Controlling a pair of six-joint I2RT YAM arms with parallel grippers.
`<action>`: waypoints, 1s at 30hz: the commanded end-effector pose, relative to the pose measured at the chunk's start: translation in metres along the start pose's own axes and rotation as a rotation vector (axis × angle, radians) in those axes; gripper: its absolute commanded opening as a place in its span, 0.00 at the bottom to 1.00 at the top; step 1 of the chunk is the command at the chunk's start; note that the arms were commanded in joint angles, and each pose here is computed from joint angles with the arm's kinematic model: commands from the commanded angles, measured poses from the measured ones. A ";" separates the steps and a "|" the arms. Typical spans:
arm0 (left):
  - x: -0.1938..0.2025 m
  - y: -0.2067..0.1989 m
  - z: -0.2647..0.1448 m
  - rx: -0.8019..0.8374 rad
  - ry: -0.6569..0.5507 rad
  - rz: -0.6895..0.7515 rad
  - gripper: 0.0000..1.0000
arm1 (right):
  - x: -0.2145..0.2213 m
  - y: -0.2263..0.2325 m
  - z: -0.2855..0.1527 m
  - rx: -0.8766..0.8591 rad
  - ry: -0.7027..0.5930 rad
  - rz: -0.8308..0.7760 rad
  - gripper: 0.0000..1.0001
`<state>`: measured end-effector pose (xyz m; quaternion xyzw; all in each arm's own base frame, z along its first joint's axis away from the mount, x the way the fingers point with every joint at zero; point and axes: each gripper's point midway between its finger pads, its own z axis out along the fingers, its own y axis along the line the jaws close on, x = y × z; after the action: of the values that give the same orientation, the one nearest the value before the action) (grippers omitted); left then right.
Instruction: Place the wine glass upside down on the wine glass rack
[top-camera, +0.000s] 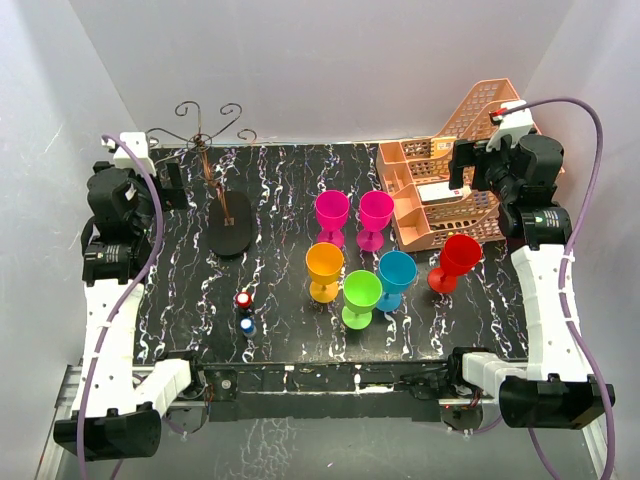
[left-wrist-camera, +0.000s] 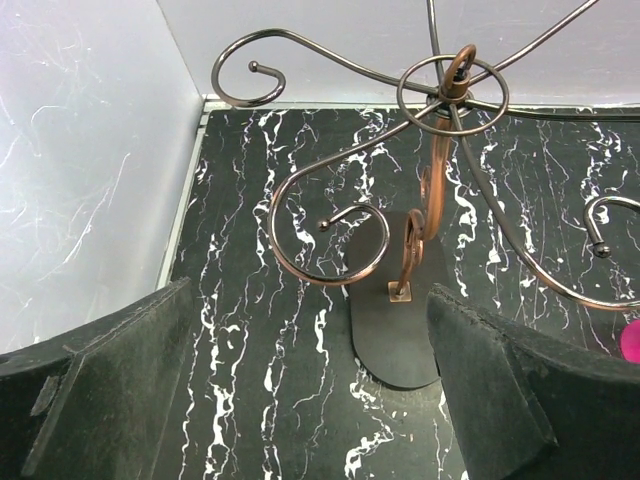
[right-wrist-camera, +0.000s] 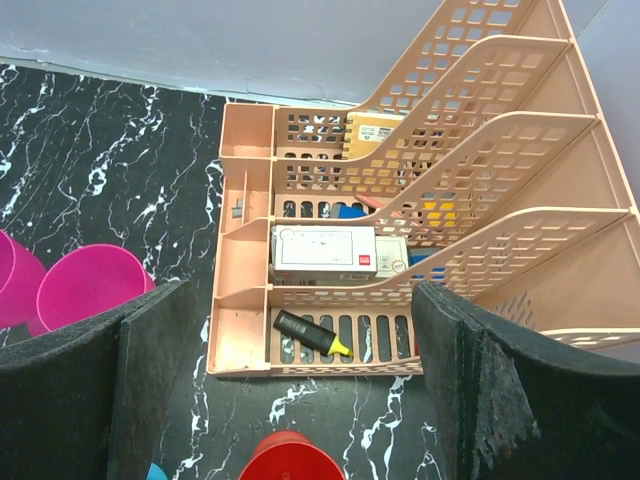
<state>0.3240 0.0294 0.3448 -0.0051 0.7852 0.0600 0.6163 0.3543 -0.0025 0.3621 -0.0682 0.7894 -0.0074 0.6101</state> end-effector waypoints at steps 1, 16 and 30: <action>-0.011 -0.010 0.000 0.053 -0.044 0.005 0.97 | -0.027 -0.003 0.002 0.014 -0.102 -0.032 0.98; -0.028 -0.062 -0.021 0.371 -0.039 0.028 0.94 | -0.035 0.035 0.004 -0.225 -0.116 -0.136 0.98; -0.055 -0.083 -0.010 0.478 -0.025 -0.097 0.81 | -0.022 0.050 0.009 -0.313 -0.093 -0.131 0.98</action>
<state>0.3344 -0.0451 0.3790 0.1010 0.7797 -0.1204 0.6062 0.3628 0.0410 0.3559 -0.1890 0.7708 0.0688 0.6045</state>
